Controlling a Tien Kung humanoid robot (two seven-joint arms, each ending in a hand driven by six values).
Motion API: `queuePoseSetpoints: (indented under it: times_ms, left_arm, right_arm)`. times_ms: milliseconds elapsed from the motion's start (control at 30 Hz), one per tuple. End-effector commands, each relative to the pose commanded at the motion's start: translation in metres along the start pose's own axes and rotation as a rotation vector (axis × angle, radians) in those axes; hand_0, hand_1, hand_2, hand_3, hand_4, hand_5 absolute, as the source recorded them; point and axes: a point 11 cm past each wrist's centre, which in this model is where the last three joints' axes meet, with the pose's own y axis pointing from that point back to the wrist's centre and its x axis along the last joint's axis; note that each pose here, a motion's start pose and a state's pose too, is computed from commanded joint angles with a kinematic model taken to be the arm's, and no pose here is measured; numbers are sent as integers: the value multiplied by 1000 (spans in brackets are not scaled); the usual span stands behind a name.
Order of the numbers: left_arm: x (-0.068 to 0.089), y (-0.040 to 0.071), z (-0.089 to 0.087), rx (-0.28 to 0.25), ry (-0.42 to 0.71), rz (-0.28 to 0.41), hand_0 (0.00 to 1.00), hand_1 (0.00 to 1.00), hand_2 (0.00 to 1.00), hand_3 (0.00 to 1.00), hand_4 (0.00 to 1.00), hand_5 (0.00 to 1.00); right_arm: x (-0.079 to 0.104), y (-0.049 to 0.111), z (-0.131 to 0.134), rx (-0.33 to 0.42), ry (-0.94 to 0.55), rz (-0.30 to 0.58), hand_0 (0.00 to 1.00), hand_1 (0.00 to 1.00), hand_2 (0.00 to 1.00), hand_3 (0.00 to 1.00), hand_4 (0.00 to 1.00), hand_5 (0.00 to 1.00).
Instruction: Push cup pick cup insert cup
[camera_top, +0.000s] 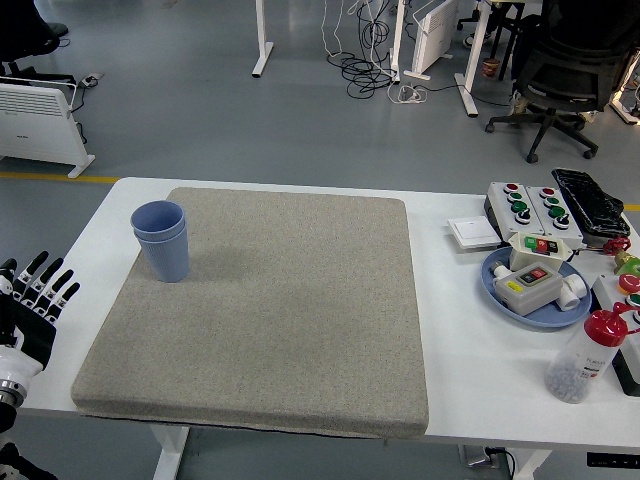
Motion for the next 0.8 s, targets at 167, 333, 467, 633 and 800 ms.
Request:
queuePoseSetpoints:
  times_ms: [167,333,467,633,800]
  left_arm:
    - [-9,-3,-6,16,1,-20,826,833,845,845,571,998]
    - [-14,-6,-7,17,-4,-26,823,832,843,845,572,998]
    - [-14,-7,-6,14,-5,-26,823,831,842,844,571,998]
    - [-12,-7,-4,8,-6,-16,823,831,842,844,571,998]
    - [-14,-8,-5,9,-7,-17,822,830,841,844,570,998]
  right_arm:
    - [1,0,-3,7,-9,1,738,661,653,558,75,471]
    - [1,1,-6,12,-12,1,738,661,652,558,75,471]
    - [1,1,-8,14,-11,1,738,661,652,558,75,471]
    - [1,1,-10,19,-13,1,738,661,652,558,75,471]
    - [1,1,-13,26,-17,1,738,662,652,558,75,470]
